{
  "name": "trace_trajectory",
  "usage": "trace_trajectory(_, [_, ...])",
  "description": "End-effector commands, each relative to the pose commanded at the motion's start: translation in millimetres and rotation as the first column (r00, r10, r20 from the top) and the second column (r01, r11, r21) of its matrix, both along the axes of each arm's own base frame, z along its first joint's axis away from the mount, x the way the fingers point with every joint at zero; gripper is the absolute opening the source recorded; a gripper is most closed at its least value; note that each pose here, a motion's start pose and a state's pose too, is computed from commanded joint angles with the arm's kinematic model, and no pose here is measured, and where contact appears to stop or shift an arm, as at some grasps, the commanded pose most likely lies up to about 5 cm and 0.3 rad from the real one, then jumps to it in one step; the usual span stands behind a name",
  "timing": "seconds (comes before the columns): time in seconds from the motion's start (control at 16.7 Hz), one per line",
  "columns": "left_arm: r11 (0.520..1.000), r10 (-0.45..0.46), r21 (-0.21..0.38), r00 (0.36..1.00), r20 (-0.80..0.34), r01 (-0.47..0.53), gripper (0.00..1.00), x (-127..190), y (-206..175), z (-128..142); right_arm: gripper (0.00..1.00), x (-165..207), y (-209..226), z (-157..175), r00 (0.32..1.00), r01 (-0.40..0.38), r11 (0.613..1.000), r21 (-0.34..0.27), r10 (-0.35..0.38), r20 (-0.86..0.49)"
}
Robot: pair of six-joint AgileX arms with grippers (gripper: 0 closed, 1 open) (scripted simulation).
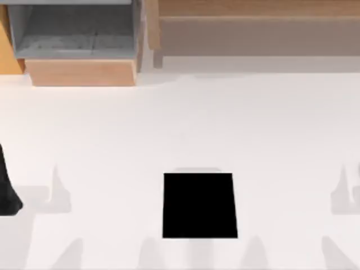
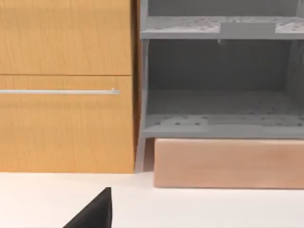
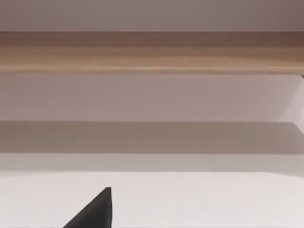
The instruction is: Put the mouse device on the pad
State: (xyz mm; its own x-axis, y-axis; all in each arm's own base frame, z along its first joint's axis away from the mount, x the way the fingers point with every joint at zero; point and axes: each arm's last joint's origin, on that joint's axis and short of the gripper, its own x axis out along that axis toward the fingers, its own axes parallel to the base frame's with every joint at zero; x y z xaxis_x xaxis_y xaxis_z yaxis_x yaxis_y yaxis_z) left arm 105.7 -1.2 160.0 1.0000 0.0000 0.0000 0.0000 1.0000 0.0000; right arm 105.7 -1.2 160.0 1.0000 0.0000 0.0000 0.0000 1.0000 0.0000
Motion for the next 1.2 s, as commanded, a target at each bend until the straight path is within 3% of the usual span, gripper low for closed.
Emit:
trace_trajectory(0.36, [1.000,0.000,0.000,1.000,0.000,0.000,1.00,0,0,0,1.00,1,-1,19,0.996,0.004,0.999,-0.032,-0.007,-0.087])
trace_trajectory(0.54, [1.000,0.000,0.000,1.000,0.000,0.000,1.00,0,0,0,1.00,10,-1,45,0.969,-0.006,0.997,-0.078,-0.014,-0.248])
trace_trajectory(0.66, [1.000,0.000,0.000,1.000,0.000,0.000,1.00,0,0,0,1.00,26,-2,60,0.915,-0.028,0.994,-0.109,-0.018,-0.402])
trace_trajectory(0.84, [1.000,0.000,0.000,1.000,0.000,0.000,1.00,0,0,0,1.00,63,-4,73,0.753,-0.091,0.987,-0.136,-0.021,-0.658])
trace_trajectory(1.02, [1.000,0.000,0.000,1.000,0.000,0.000,1.00,0,0,0,1.00,110,-7,70,0.515,-0.169,0.978,-0.123,-0.018,-0.857])
trace_trajectory(1.2, [1.000,0.000,0.000,1.000,0.000,0.000,1.00,0,0,0,1.00,153,-11,59,0.287,-0.237,0.968,-0.082,-0.011,-0.958])
